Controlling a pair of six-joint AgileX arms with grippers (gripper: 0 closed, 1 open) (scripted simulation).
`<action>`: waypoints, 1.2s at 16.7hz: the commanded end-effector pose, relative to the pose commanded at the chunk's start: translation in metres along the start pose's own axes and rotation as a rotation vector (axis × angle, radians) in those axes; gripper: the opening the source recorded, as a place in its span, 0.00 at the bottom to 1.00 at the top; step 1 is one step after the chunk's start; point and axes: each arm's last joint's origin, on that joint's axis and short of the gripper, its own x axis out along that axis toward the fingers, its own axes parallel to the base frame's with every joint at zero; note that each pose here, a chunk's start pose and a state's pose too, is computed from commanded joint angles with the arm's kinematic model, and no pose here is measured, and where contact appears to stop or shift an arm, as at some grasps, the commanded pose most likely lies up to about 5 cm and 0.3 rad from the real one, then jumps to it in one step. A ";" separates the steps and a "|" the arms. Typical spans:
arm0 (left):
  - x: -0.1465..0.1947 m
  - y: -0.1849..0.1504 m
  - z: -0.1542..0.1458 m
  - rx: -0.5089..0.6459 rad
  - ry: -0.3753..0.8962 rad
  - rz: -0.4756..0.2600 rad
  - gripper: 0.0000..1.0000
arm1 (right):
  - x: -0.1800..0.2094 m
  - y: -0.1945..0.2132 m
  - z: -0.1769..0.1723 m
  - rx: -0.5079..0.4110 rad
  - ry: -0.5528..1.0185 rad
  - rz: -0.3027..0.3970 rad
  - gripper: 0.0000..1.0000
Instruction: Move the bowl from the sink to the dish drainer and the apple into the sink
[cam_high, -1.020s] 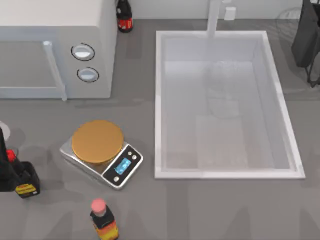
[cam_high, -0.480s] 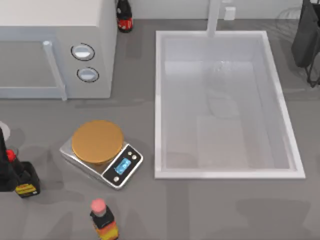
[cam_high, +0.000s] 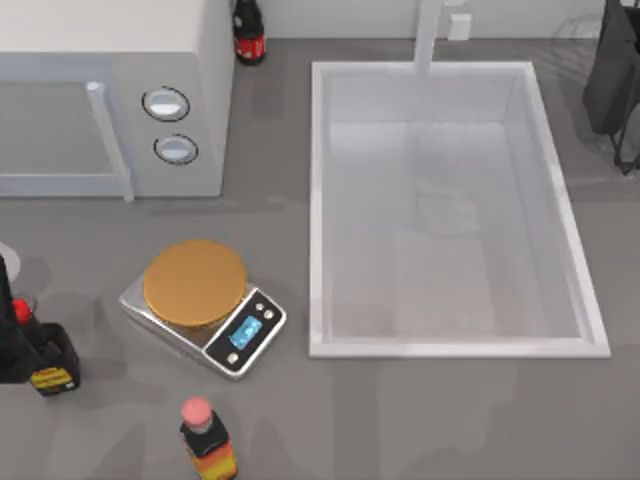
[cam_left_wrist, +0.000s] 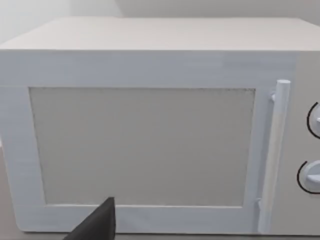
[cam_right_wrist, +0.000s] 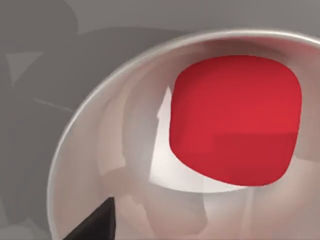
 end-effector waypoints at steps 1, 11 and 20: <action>0.000 0.000 0.000 0.000 0.000 0.000 1.00 | 0.000 -0.002 0.002 0.000 0.013 0.005 1.00; 0.000 0.000 0.000 0.000 0.000 0.000 1.00 | 0.035 -0.002 0.004 -0.002 0.051 0.018 1.00; 0.000 0.000 0.000 0.000 0.000 0.000 1.00 | 0.107 -0.002 0.000 0.000 0.017 0.006 1.00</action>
